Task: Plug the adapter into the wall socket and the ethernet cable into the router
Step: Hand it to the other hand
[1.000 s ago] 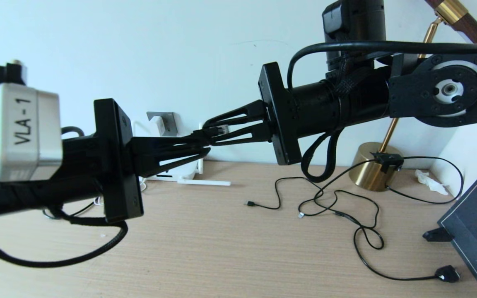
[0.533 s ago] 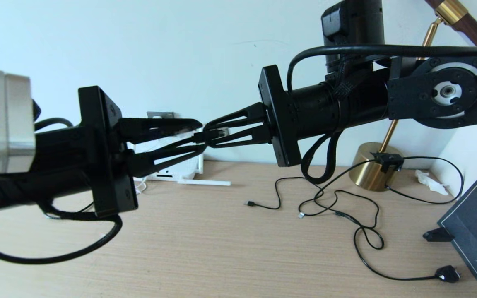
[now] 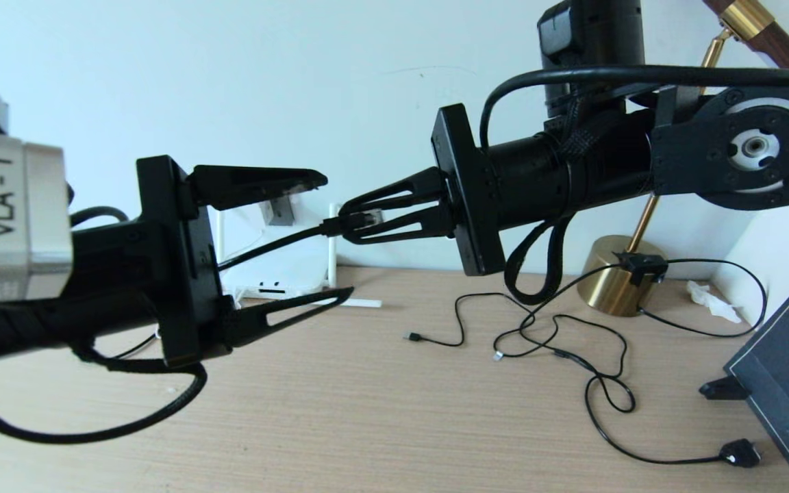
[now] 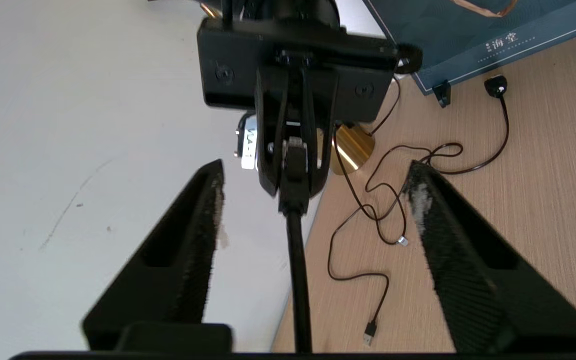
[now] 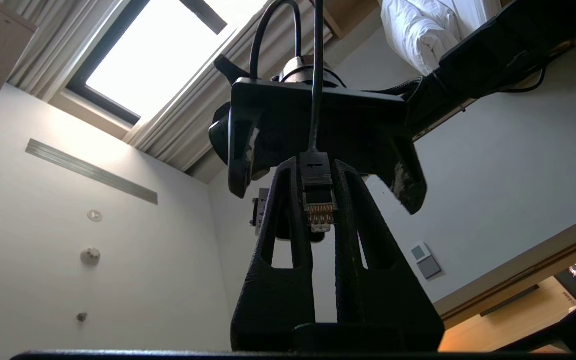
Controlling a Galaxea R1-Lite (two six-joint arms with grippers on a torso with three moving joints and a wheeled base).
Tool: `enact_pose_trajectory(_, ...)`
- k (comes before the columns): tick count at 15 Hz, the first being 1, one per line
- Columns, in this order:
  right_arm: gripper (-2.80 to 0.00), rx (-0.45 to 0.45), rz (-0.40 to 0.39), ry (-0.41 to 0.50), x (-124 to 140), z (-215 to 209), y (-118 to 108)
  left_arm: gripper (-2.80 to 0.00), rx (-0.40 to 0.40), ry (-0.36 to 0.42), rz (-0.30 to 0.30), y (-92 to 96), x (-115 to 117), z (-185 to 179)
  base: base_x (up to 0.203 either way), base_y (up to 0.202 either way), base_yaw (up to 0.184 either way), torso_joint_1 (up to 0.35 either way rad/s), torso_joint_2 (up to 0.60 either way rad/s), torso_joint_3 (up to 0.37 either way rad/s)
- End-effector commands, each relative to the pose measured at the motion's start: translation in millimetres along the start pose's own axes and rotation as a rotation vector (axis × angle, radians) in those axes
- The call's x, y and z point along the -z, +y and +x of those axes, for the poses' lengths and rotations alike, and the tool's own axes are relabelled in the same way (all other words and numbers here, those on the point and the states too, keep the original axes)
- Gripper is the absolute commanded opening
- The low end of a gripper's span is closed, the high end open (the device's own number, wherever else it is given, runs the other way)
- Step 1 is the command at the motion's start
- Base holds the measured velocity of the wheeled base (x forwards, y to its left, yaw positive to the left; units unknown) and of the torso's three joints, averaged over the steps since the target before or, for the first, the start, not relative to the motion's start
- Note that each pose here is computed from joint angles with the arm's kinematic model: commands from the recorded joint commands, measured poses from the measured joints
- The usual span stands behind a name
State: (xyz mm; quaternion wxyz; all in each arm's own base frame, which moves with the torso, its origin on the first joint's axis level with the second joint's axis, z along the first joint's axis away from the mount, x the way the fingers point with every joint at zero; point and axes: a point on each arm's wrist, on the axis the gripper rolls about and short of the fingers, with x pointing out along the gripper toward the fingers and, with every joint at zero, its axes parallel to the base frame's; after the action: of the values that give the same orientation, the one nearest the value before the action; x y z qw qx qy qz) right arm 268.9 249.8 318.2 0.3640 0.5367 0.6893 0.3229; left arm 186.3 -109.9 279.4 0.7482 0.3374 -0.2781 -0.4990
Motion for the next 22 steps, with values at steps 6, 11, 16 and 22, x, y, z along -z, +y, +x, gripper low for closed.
enact_pose_trajectory(6,-2.8,0.004,0.011,0.01,6,-3,0,0.0,0.01,0.016,-0.008,-4.0,8,2,0.0,0.0,0.0,0.0,0.0,0.0)
enact_pose_trajectory(11,-2.8,0.017,0.018,0.019,7,2,-3,0.0,0.013,0.018,-0.012,-5.3,9,1,0.0,0.0,0.0,0.0,0.0,0.0)
enact_pose_trajectory(16,-2.8,0.03,0.02,0.033,11,7,-6,0.0,0.013,0.02,-0.012,-5.5,10,1,0.0,0.0,0.0,0.0,0.0,0.0)
enact_pose_trajectory(22,-2.8,0.034,0.027,0.032,11,7,-8,-2.8,0.008,0.018,-0.01,-5.9,10,0,0.0,0.0,0.0,0.0,0.0,0.0)
